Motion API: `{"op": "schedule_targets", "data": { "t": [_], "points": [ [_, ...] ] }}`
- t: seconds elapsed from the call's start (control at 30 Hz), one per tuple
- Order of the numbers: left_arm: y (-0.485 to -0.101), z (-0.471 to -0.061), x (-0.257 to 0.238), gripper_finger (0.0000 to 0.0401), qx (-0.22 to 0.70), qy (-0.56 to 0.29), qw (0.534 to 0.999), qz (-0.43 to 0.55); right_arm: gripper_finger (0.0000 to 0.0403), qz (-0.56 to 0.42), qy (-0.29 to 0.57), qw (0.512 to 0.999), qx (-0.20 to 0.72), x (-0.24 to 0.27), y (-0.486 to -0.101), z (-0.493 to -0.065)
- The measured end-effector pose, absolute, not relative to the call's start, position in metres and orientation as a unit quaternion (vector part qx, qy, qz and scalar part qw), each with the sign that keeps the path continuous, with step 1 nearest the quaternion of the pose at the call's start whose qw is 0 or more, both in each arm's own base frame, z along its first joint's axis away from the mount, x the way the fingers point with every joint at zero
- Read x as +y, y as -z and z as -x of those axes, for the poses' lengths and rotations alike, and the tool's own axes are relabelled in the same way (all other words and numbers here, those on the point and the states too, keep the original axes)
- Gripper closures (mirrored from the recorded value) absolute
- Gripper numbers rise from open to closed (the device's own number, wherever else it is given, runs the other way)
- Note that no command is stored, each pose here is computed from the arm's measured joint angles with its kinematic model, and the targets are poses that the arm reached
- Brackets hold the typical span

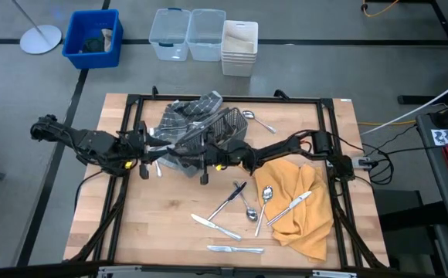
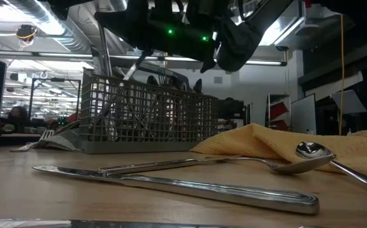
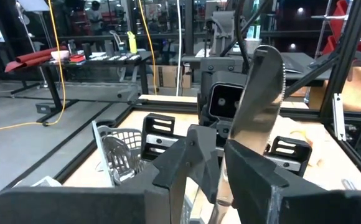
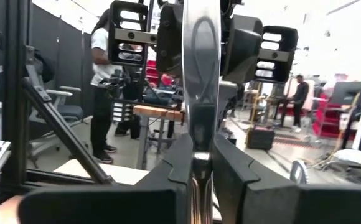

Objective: Sort silverware
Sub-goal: Put the silver knife into the gray silverware basket

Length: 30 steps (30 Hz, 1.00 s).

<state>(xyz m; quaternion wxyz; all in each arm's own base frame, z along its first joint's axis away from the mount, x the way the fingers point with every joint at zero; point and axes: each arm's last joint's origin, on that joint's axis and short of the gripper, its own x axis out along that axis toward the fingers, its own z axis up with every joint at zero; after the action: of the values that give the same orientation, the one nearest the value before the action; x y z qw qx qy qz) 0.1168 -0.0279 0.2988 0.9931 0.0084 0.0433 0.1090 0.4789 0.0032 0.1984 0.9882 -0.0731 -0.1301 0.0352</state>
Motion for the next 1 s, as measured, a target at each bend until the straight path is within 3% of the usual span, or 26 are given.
{"op": "schedule_targets", "data": {
  "t": [0.57,1.0],
  "points": [
    [-0.2986,-0.1174,-0.0281,0.0301,0.044,-0.109,0.993,-0.009,0.0358,0.122,0.007,0.986,-0.111,0.0008,-0.1949,-0.4797],
    [-0.2987,-0.1174,-0.0281,0.0301,0.044,-0.109,0.993,-0.008,0.0316,0.120,0.014,0.988,-0.097,0.0003,-0.1925,-0.4802]
  ]
}}
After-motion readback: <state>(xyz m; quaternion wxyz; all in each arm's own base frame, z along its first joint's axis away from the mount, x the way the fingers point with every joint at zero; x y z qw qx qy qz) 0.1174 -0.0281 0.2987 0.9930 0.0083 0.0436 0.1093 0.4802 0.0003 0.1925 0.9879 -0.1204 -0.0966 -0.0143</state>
